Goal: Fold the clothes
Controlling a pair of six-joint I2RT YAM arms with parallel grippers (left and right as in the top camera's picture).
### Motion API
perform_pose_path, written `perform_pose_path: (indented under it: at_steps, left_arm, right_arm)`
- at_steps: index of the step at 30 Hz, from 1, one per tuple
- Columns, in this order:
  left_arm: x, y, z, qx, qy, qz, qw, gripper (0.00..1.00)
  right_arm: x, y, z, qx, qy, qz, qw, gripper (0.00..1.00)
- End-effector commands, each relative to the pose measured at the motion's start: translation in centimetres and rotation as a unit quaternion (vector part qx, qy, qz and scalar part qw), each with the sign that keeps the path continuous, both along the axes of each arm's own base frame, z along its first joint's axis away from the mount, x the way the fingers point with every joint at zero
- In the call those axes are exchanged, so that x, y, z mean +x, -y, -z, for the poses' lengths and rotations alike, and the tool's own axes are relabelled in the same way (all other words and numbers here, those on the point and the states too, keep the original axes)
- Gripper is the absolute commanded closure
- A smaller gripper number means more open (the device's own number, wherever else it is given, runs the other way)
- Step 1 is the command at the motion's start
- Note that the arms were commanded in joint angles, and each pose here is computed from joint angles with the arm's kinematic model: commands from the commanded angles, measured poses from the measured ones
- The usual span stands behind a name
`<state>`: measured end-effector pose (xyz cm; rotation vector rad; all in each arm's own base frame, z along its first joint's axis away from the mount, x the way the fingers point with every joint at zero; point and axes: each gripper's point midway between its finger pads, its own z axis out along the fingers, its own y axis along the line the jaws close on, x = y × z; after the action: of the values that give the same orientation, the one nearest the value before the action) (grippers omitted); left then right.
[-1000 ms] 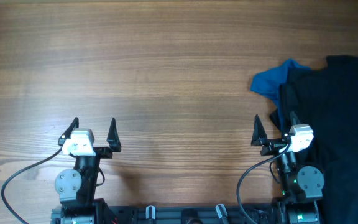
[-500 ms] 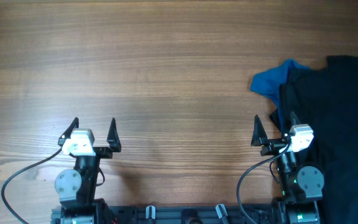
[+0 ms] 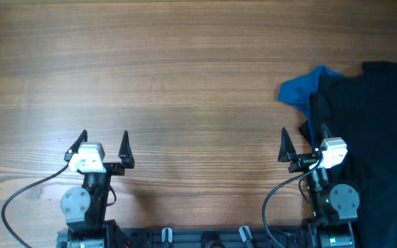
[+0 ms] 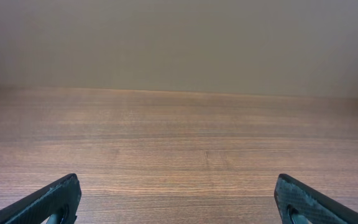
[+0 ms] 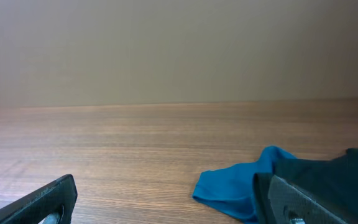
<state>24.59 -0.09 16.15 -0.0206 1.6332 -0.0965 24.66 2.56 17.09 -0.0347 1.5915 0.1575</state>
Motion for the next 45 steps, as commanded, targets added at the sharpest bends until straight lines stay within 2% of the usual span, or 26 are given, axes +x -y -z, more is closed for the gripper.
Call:
perform_pose_path:
  at_steps: [1,6,8,11,13,16,19,24,30,34,38,39,42,45]
  left_arm:
    - [0.0,0.5,0.3,-0.008,-0.003,0.013,1.0,0.0]
    - [0.1,0.9,0.6,-0.012,-0.012,0.026,1.0,0.0]
    - [-0.1,2.2,-1.5,-0.009,0.025,0.063,0.998,0.0]
    - [-0.6,1.8,-6.2,-0.001,0.075,0.052,0.996,0.0]
    - [-0.8,0.8,-8.5,-0.001,0.073,0.02,0.997,0.0]
    - [-0.8,0.2,-11.2,-0.006,0.029,0.004,1.0,0.0]
    - [0.0,-0.6,-13.6,-0.009,-0.025,-0.019,0.999,0.0]
    - [3.4,-1.1,-15.3,-0.02,-0.162,-0.024,0.986,0.0]
    - [5.8,-1.3,-13.3,-0.03,-0.304,-0.023,0.952,0.0]
    - [6.6,-0.7,-11.7,-0.044,-0.345,-0.006,0.938,0.0]
    - [6.9,-0.3,-10.9,-0.051,-0.36,0.006,0.931,0.0]
    - [7.0,-0.3,-10.7,-0.051,-0.363,0.007,0.93,0.0]
    - [6.8,-0.1,-10.1,-0.054,-0.376,0.01,0.925,0.0]
    - [6.6,0.0,-9.9,-0.056,-0.382,0.012,0.922,0.0]
  right_arm:
    - [-0.1,-0.4,-0.1,0.032,-0.002,-0.012,0.999,0.0]
    - [-0.2,-1.1,-0.3,0.113,-0.01,-0.031,0.993,0.0]
    - [-0.6,-2.7,-1.6,0.129,0.005,-0.082,0.988,0.0]
    - [-1.7,-4.5,-5.0,0.123,0.044,-0.143,0.981,0.0]
    - [-2.1,-4.4,-6.9,0.119,0.059,-0.141,0.981,0.0]
    - [-1.9,-3.9,-9.3,0.116,0.054,-0.124,0.984,0.0]
    - [-0.6,-3.1,-10.5,0.121,0.002,-0.092,0.988,0.0]
    - [3.7,-2.9,-11.3,0.129,-0.156,-0.059,0.977,0.0]
    - [8.5,-3.3,-10.2,0.105,-0.353,-0.054,0.928,0.0]
    - [11.7,-2.4,-9.1,0.03,-0.422,-0.067,0.904,0.0]
    - [13.9,-2.2,-6.8,0.017,-0.452,-0.069,0.889,0.0]
    - [14.3,-1.3,-5.5,0.008,-0.466,-0.047,0.883,0.0]
    - [14.3,3.0,-2.8,0.038,-0.51,0.088,0.855,0.0]
    - [13.5,7.0,0.3,0.071,-0.55,0.189,0.811,0.0]
